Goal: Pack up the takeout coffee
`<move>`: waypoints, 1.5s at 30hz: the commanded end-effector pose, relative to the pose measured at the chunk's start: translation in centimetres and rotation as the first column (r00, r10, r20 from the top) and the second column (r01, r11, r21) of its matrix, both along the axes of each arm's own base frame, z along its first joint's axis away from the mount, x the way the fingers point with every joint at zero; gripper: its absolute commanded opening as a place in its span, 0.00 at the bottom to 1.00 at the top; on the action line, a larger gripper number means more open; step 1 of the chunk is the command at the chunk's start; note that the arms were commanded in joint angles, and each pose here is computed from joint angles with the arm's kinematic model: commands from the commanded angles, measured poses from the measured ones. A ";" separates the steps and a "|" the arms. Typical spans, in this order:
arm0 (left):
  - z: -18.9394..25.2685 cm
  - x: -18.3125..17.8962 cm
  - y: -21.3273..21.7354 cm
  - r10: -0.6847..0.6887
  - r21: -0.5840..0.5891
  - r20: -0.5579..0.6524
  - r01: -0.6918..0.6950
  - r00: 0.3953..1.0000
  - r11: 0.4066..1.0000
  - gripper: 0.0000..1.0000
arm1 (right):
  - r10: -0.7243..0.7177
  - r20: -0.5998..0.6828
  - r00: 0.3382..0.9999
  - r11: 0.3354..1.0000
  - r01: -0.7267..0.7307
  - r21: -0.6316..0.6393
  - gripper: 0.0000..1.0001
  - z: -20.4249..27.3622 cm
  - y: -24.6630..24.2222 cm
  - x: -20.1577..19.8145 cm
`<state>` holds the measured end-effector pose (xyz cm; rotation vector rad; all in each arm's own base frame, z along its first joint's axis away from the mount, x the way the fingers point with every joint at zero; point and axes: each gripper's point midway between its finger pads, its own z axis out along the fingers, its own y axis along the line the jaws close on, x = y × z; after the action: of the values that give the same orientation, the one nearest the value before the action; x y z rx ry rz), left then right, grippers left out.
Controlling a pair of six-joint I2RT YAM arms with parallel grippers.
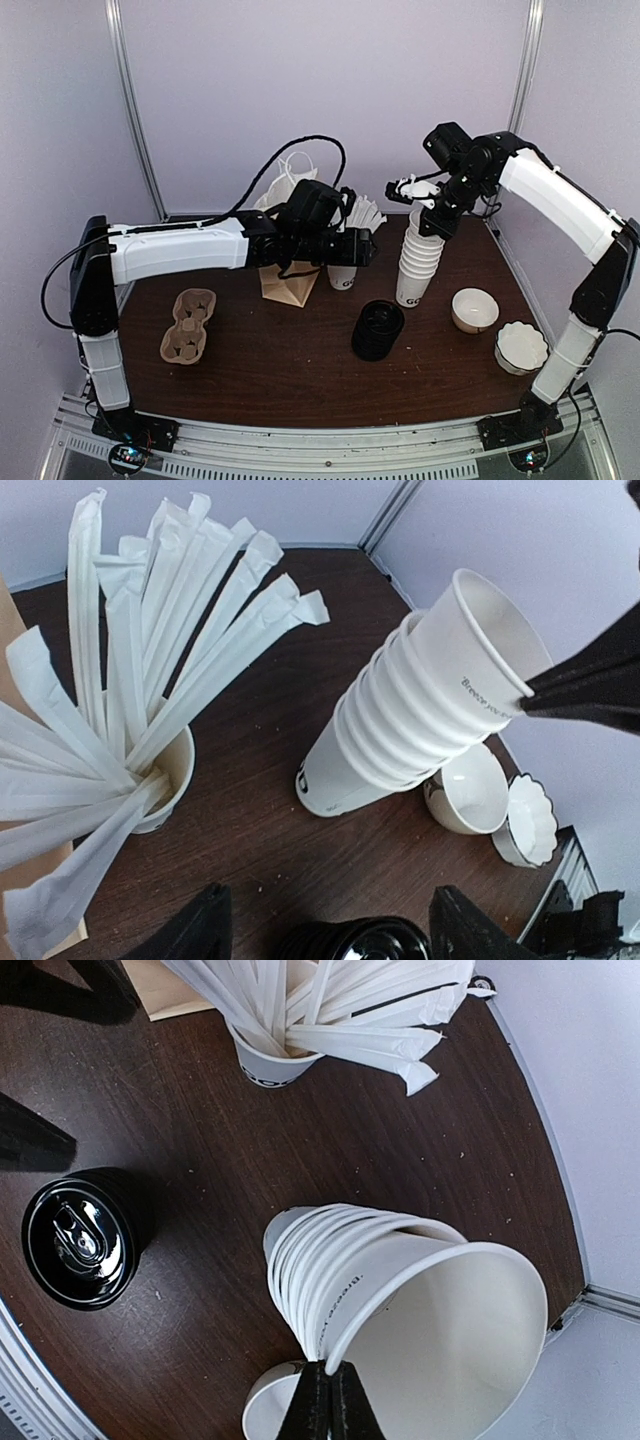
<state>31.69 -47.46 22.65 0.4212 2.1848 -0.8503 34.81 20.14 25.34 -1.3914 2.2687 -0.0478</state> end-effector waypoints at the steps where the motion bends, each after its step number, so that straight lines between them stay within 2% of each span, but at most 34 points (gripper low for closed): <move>1: 2.3 1.7 -2.9 0.082 -0.196 -0.045 -0.090 0.996 0.977 0.71 | -0.028 0.079 0.997 0.998 0.023 0.065 0.00 2.0 0.1 0.6; 9: 2.1 2.5 -6.4 0.046 -0.256 -0.094 -0.069 0.995 0.964 0.68 | -0.033 0.076 0.997 0.997 0.027 0.078 0.00 2.1 -0.1 0.0; 16: 3.1 1.5 -6.5 0.027 -0.241 -0.061 -0.041 0.998 0.970 0.68 | -0.022 0.152 0.988 0.996 0.008 0.088 0.00 6.3 -1.0 -0.9; 23: 7.5 -2.4 -5.9 -0.056 -0.141 0.137 0.075 0.989 0.987 0.67 | -0.040 0.259 0.965 0.990 0.002 0.144 0.00 11.3 -2.4 -3.0; 26: 9.2 -3.9 -4.7 -0.084 -0.103 0.202 0.106 0.976 0.989 0.67 | -0.019 0.267 0.964 0.986 -0.027 0.167 0.00 12.3 -2.5 -4.2; 31: 12.8 -5.6 0.4 -0.083 -0.026 0.346 0.098 0.935 0.995 0.67 | 0.077 0.267 0.961 0.963 -0.140 0.228 0.00 13.7 -1.3 -6.9; 34: 14.8 -5.4 5.9 0.015 0.030 0.438 -0.032 0.899 0.999 0.69 | 0.230 0.217 0.949 0.922 -0.284 0.262 0.00 13.2 1.2 -9.9; 37: 16.0 -4.5 11.8 0.109 0.112 0.528 -0.196 0.842 0.974 0.71 | 0.366 0.186 0.912 0.878 -0.404 0.257 0.00 12.3 4.3 -12.4; 41: 15.6 -2.5 19.2 0.219 0.178 0.533 -0.361 0.818 0.915 0.72 | 0.532 0.115 0.839 0.814 -0.544 0.202 0.00 9.7 9.2 -15.1; 45: 16.0 -2.2 24.6 0.320 0.134 0.524 -0.447 0.789 0.884 0.72 | 0.646 0.051 0.761 0.754 -0.647 0.109 0.00 6.4 13.8 -17.5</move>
<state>28.81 -28.03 39.80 0.3302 1.7750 -0.3563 19.55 30.70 34.56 -1.8374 1.6761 0.3314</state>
